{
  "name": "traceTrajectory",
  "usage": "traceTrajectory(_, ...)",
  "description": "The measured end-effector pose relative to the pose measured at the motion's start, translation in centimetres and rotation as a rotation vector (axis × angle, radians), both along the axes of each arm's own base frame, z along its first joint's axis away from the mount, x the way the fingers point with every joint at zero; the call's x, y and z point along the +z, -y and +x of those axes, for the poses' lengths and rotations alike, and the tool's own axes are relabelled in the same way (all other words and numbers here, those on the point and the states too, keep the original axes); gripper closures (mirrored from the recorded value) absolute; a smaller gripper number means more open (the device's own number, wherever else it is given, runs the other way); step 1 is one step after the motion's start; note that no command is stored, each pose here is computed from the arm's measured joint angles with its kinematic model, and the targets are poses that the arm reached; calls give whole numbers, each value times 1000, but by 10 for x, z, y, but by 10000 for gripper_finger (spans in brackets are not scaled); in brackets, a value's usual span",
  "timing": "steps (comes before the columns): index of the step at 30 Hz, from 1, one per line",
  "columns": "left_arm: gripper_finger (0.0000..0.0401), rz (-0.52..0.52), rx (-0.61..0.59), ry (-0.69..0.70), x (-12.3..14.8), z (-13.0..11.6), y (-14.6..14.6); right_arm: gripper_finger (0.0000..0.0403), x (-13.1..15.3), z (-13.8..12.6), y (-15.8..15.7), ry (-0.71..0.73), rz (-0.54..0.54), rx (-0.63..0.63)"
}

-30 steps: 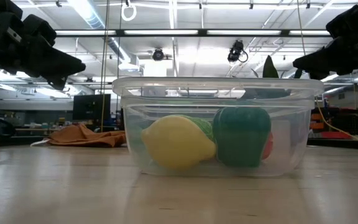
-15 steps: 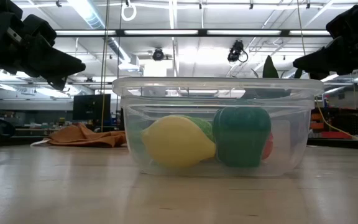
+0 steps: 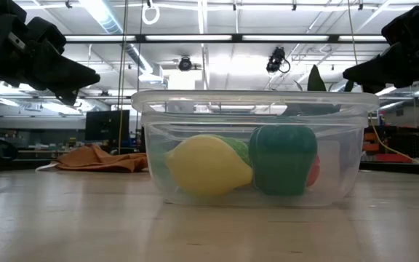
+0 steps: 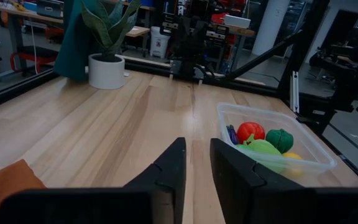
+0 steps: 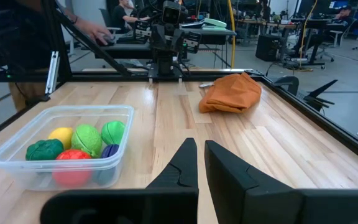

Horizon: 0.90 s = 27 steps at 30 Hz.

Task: Pick and placing Produce into tupperware
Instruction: Return to Home Position

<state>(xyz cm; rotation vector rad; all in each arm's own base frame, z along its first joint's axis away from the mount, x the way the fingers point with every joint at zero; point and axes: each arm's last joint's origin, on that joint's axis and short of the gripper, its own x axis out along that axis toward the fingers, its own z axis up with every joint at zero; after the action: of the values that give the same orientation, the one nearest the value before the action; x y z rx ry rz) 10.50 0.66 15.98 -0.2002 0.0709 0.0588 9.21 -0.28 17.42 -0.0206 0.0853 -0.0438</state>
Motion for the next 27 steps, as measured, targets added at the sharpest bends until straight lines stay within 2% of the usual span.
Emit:
traceTrajectory(9,310,0,0,0,0,0,0,403,0,0,0,0,0,0)
traceTrajectory(20,323,0,0,0,0,0,0,403,0,0,0,0,0,0)
traceTrajectory(27,314,0,0,0,0,0,0,403,0,0,0,0,0,0)
